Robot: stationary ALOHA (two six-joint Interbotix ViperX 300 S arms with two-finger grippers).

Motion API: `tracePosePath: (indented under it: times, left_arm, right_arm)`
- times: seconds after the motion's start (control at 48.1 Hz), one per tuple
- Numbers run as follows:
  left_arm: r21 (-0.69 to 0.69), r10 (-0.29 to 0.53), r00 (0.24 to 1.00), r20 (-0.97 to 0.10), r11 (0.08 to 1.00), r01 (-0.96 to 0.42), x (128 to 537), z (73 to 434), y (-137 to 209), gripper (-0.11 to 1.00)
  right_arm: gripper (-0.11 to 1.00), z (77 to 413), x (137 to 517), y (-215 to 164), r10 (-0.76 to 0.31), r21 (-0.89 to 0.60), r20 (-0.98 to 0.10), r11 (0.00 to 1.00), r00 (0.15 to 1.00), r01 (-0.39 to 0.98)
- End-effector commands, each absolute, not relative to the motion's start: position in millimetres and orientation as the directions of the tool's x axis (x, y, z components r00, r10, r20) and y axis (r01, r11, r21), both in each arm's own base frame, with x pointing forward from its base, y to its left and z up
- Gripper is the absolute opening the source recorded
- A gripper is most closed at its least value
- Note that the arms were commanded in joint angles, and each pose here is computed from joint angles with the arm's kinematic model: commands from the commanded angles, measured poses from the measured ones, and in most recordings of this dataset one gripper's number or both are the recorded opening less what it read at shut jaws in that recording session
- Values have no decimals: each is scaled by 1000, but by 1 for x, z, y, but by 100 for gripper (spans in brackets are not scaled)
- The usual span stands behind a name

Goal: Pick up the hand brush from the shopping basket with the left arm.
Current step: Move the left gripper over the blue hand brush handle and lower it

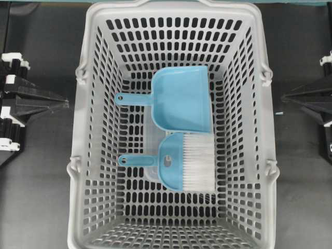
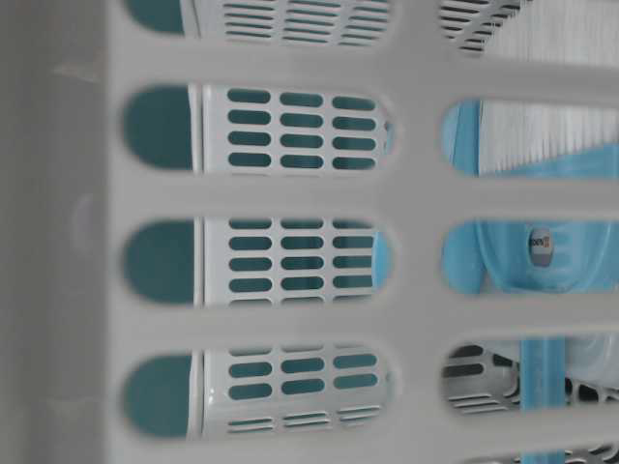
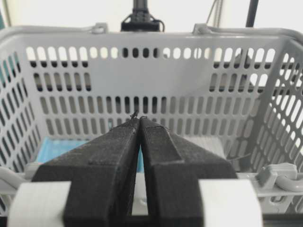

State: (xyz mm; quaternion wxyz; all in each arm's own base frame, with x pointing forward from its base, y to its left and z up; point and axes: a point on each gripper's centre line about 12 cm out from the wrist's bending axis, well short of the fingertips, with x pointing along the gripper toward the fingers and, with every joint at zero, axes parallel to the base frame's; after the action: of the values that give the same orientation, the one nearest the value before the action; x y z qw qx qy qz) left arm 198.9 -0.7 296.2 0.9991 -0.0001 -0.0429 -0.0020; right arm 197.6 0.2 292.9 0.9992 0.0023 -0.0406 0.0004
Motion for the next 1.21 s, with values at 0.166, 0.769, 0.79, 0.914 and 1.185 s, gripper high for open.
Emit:
tracePosePath:
  times: [0.166,0.769,0.79,0.914,1.185]
  left_arm:
    - [28,-11,1000,-11,1000,11,208,343,-2,0]
    - [27,-7,848,-530,999,25,288,387,-9,0]
    - [28,-5,833,-554,999,25,291,386,-9,0]
    - [30,-4,740,-673,999,33,312,373,-12,0]
    - [35,5,596,-803,999,40,354,348,-15,1]
  right_arm:
    - [0,293,202,-5,-29,53,-35,998,999,31]
    - [66,294,195,-6,-29,52,-207,998,978,41]
    - [71,293,195,-6,-29,53,-206,998,978,41]
    - [80,298,187,-4,-22,53,-172,998,985,32]
    - [79,297,168,-4,-20,58,-116,998,993,27]
